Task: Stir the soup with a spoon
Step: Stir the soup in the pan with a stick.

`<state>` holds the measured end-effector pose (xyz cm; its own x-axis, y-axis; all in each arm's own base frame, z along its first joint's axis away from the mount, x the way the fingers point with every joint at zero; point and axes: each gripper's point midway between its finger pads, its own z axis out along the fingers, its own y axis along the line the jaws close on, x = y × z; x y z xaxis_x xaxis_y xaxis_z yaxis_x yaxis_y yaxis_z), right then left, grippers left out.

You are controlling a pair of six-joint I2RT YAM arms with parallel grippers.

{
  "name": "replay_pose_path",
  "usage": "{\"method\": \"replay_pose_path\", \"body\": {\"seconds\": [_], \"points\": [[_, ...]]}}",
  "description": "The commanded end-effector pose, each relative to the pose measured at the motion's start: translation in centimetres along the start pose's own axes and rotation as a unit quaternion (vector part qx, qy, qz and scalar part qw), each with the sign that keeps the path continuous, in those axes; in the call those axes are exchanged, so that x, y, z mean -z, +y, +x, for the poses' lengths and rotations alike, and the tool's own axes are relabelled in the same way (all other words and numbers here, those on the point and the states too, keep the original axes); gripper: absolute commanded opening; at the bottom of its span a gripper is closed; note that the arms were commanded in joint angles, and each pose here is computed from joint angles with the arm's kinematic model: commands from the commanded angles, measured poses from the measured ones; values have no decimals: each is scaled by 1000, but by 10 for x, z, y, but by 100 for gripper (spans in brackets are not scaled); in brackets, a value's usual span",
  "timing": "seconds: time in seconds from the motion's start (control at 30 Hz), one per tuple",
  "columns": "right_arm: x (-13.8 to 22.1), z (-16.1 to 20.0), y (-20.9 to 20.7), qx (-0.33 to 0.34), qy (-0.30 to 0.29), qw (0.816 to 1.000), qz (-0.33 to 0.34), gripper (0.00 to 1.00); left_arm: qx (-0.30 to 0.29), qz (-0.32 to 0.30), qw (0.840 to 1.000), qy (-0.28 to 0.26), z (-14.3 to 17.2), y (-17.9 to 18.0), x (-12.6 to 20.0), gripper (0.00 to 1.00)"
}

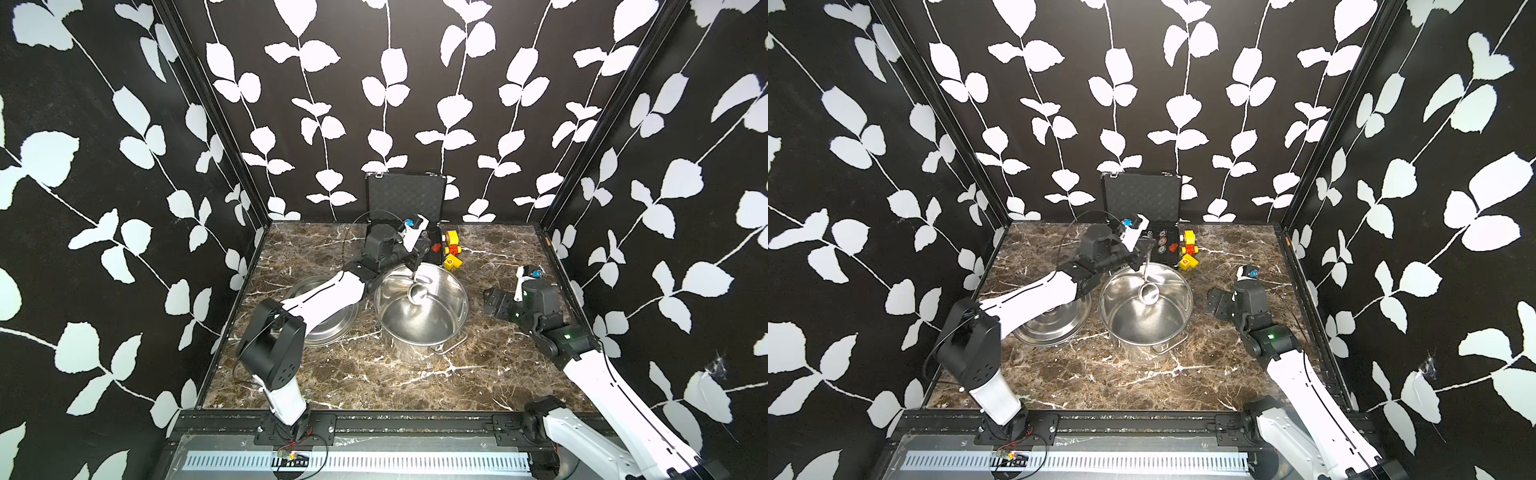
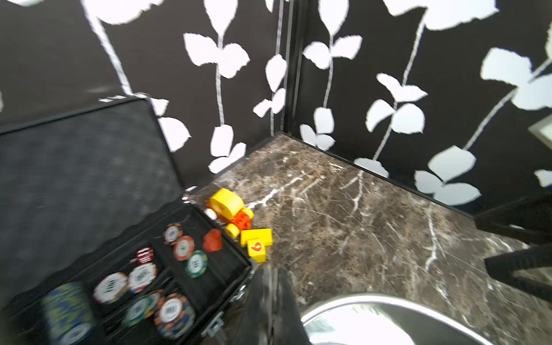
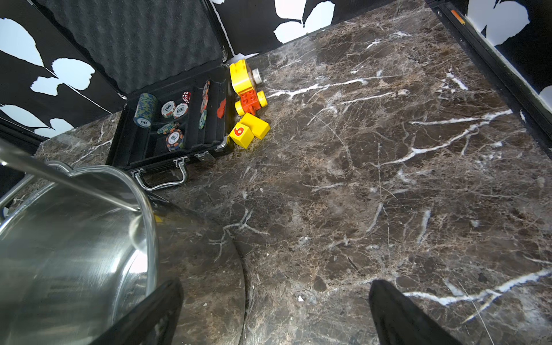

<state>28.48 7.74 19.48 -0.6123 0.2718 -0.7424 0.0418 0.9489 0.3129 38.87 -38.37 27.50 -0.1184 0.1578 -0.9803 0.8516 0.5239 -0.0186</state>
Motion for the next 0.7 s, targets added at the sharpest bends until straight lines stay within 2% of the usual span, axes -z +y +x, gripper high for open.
{"method": "replay_pose_path", "body": {"seconds": [0.0, 0.17, 0.33, 0.5, 0.67], "points": [[4, -3, -2, 10, -8, 1000, 8, 99, -45, 79, 995, -27, -31, -52, -10, 0], [5, -2, -4, 9, -10, 1000, 11, 99, -88, 151, 984, -18, -29, -110, -20, 0], [5, 0, -5, 8, -10, 1000, 12, 99, -130, 210, 969, 3, -14, -159, -4, 0], [4, -2, -4, 7, -13, 1000, 11, 99, -158, 239, 958, 33, 9, -186, 26, 0], [0, -2, -1, 6, -10, 1000, 5, 99, -167, 227, 959, 40, 20, -189, 59, 0]]}}
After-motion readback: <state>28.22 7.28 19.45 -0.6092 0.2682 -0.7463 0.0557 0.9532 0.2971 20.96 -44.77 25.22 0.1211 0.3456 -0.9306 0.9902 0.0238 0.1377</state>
